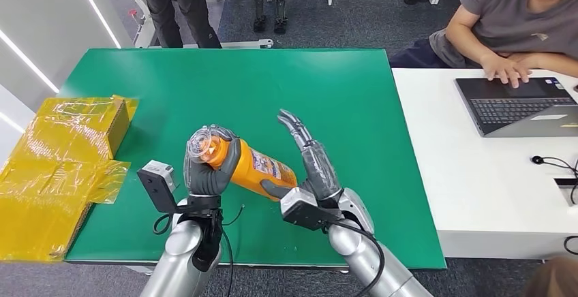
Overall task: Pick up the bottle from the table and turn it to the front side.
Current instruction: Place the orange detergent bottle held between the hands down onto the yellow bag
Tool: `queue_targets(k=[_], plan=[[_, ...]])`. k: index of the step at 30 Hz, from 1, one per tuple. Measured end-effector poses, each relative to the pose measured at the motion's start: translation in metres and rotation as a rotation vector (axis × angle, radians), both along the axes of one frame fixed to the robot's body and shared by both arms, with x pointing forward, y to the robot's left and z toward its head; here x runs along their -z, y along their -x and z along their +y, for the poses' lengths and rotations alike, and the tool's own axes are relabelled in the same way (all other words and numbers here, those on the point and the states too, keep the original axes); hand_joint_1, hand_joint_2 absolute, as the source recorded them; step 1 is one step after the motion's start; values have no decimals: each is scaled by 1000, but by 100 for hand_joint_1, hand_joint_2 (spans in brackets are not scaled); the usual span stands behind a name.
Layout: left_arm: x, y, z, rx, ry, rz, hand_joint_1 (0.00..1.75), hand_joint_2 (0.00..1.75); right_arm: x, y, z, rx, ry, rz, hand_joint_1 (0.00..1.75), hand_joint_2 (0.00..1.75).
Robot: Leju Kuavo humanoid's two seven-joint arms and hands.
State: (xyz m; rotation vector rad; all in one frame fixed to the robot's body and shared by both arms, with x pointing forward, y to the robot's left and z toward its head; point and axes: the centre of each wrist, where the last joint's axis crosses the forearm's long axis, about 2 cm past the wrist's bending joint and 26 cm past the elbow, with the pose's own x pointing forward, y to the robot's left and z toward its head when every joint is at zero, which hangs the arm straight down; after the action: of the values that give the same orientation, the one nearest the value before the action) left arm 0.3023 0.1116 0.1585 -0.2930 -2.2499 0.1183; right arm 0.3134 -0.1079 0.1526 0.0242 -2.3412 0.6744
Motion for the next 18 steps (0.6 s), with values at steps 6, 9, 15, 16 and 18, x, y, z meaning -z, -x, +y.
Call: queue_targets(k=[6, 9, 15, 16, 18], plan=[[3, -2, 10, -25, -49, -14, 175, 175, -3, 19, 8, 16, -197, -13, 0, 175], [2, -4, 18, -58, -122, -52, 175, 175, -3, 31, 11, 14, -246, -15, 0, 175], [-15, -14, 46, -114, -309, -185, 175, 175, -2, 54, 10, 24, -322, -15, 0, 175], [-16, -14, 50, -136, -359, -207, 175, 175, -2, 57, 10, 27, -327, -18, 0, 175], [-17, -15, 61, -226, -520, -267, 175, 175, -1, 64, 10, 34, -334, -25, 0, 175]])
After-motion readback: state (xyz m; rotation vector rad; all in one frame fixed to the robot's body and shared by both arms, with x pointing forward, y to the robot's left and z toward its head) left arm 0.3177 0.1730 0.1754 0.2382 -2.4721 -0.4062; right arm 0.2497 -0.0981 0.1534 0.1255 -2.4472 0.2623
